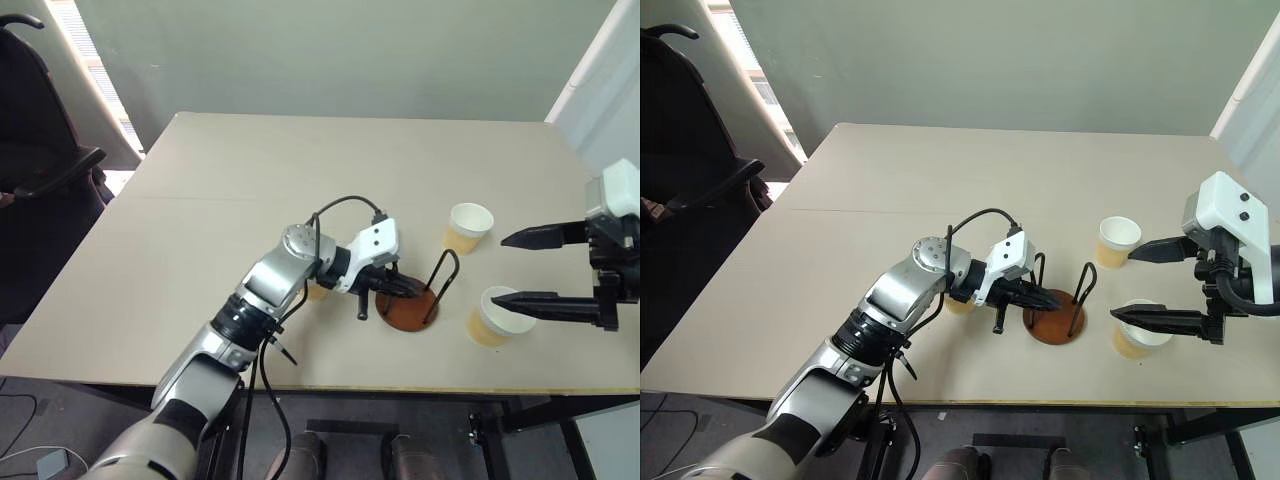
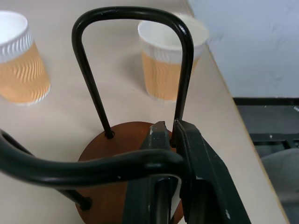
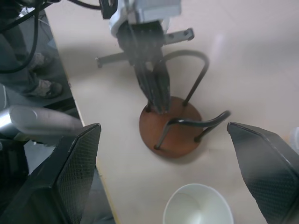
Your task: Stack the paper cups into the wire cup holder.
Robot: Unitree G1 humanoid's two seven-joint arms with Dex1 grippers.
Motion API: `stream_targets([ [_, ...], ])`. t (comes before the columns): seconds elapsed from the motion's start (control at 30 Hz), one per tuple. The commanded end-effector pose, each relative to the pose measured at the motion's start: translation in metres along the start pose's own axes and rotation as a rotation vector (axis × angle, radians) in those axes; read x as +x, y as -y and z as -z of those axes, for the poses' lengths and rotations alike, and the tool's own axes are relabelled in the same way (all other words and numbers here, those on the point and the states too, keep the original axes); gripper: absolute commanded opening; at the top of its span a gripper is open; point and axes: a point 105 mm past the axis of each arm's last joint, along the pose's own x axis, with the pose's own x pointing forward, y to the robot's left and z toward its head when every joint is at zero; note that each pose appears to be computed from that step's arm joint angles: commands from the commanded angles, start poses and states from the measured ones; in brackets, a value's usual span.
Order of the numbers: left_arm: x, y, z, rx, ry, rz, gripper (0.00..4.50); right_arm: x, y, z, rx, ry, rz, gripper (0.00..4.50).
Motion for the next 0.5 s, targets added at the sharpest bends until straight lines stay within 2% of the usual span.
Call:
stream_targets([
  [0.03, -0.002, -0.005, -0.003, 0.086, -0.027, -0.049, 0.01, -0.004, 0.004, -0.007, -0.044, 0.025, 0.031, 4.5],
  [0.17, -0.004, -0.006, -0.005, 0.11, -0.034, -0.072, 1.05, 0.0, 0.004, -0.007, -0.051, 0.03, 0.026, 4.5],
  [0.33, -0.012, -0.002, -0.018, 0.09, 0.007, -0.075, 2.81, 0.004, 0.007, -0.005, -0.061, 0.022, 0.018, 4.5],
  [0.47, -0.013, 0.001, -0.017, 0.082, -0.003, -0.076, 4.25, 0.005, 0.008, -0.006, -0.068, 0.022, 0.015, 4.5],
  [0.5, -0.015, 0.002, -0.017, 0.086, -0.009, -0.072, 4.48, 0.005, 0.008, -0.006, -0.07, 0.024, 0.012, 4.5],
])
